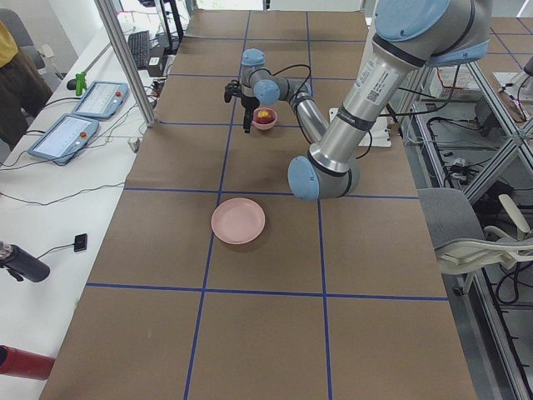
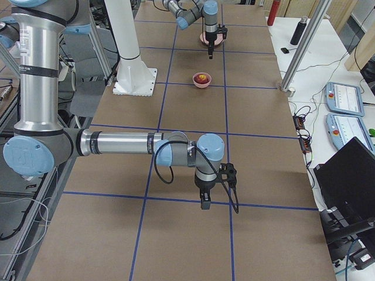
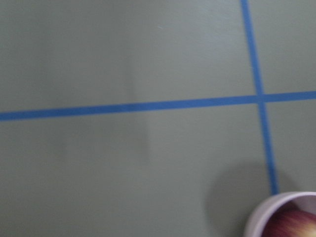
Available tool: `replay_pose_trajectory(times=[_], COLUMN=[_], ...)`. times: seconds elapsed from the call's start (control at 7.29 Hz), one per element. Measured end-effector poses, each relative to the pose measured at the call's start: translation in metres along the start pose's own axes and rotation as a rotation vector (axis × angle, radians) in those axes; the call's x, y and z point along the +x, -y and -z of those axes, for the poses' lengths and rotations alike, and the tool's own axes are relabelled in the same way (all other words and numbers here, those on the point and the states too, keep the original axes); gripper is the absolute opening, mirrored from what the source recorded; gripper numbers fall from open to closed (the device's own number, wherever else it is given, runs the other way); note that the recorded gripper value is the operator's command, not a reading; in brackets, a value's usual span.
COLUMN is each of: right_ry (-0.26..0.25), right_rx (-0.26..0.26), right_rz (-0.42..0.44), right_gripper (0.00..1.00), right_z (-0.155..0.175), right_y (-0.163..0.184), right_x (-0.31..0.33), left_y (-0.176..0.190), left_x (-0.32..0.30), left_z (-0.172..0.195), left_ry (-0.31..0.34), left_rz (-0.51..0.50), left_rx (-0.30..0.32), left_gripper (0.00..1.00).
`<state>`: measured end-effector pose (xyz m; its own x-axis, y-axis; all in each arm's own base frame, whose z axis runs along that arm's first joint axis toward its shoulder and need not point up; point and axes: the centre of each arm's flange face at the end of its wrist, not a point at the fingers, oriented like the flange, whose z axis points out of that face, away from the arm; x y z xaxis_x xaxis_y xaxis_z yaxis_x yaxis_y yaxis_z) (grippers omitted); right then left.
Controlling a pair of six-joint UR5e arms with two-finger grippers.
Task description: Move apple from plate to bowl
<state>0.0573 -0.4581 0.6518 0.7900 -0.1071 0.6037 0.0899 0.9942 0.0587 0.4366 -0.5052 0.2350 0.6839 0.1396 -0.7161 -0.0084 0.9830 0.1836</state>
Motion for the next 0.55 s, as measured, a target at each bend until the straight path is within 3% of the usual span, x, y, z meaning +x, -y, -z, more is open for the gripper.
replay_pose_trajectory(times=[0.27,0.55], right_ry=[-0.003,-0.004], right_rx=[0.004,0.004], right_rz=[0.004,0.004], right_gripper=[1.0,1.0], right_z=[0.001,0.002], right_y=[0.002,0.002], right_x=[-0.001,-0.001], left_y=[0.029,0.035], left_x=[-0.136,-0.291], left_z=[0.023,0.048], left_ry=[0.017,0.051], left_rz=[-0.089,-0.184], left_rx=[-0.04,-0.066], left_gripper=[0.98,0.98])
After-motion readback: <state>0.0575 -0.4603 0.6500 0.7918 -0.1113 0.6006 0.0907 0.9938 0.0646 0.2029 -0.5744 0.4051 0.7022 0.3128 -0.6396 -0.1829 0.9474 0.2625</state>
